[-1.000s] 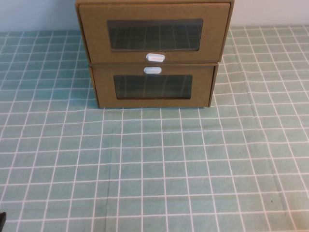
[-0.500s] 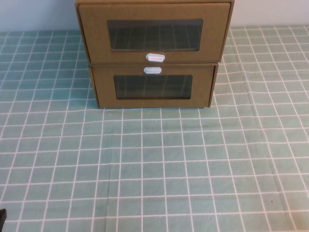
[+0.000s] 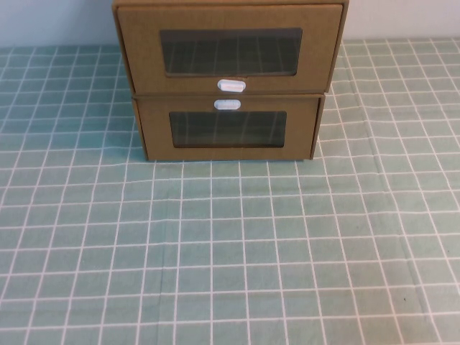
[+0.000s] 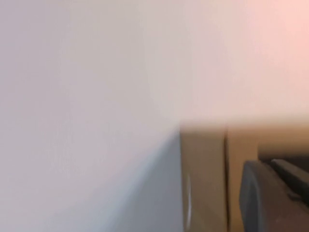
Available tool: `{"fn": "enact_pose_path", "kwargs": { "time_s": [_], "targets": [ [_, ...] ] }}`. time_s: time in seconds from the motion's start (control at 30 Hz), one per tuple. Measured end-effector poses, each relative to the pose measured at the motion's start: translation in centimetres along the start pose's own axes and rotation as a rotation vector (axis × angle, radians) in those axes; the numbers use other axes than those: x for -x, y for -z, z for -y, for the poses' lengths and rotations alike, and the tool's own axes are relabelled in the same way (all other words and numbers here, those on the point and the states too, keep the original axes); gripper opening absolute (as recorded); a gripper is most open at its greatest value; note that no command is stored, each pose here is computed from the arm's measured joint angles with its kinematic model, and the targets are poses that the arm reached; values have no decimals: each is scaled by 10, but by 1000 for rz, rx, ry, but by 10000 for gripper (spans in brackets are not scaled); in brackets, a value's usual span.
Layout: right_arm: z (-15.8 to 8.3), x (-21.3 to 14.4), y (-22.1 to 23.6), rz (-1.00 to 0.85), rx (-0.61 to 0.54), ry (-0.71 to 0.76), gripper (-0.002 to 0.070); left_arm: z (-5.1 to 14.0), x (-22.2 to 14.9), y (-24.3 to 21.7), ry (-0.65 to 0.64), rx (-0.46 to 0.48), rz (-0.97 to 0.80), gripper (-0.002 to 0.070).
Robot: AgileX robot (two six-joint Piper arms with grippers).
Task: Open the shoe box
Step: 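Pull the top drawer of the cardboard box fully open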
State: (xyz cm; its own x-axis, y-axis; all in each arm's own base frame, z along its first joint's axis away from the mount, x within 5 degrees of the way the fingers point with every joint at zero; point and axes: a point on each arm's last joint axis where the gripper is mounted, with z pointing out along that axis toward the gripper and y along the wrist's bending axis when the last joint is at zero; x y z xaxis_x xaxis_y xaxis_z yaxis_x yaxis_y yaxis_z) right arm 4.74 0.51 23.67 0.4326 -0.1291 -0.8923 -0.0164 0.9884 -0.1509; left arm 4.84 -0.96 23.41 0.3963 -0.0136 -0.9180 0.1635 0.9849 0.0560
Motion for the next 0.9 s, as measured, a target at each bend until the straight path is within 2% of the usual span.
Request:
{"fn": "enact_pose_path", "kwargs": {
  "time_s": [0.17, 0.4, 0.57, 0.67, 0.8, 0.9],
  "targets": [
    [2, 20, 2, 220, -22, 0, -14, -1, 22, 3, 61, 0, 240, -5],
    [4, 42, 10, 480, -47, -7, -13, -3, 36, 8, 97, 18, 412, -5],
    [10, 63, 13, 604, -59, -97, -13, -6, 64, 6, 110, 22, 484, -5],
    [20, 91, 10, 620, -104, -184, -13, -7, 90, 4, 111, 20, 482, -5],
    [43, 134, 6, 631, -209, -444, -13, -9, 124, -5, 115, 20, 493, -5],
    [55, 159, -8, 564, -276, -546, -13, -10, 144, -27, 118, 18, 418, -5]
  ]
}}
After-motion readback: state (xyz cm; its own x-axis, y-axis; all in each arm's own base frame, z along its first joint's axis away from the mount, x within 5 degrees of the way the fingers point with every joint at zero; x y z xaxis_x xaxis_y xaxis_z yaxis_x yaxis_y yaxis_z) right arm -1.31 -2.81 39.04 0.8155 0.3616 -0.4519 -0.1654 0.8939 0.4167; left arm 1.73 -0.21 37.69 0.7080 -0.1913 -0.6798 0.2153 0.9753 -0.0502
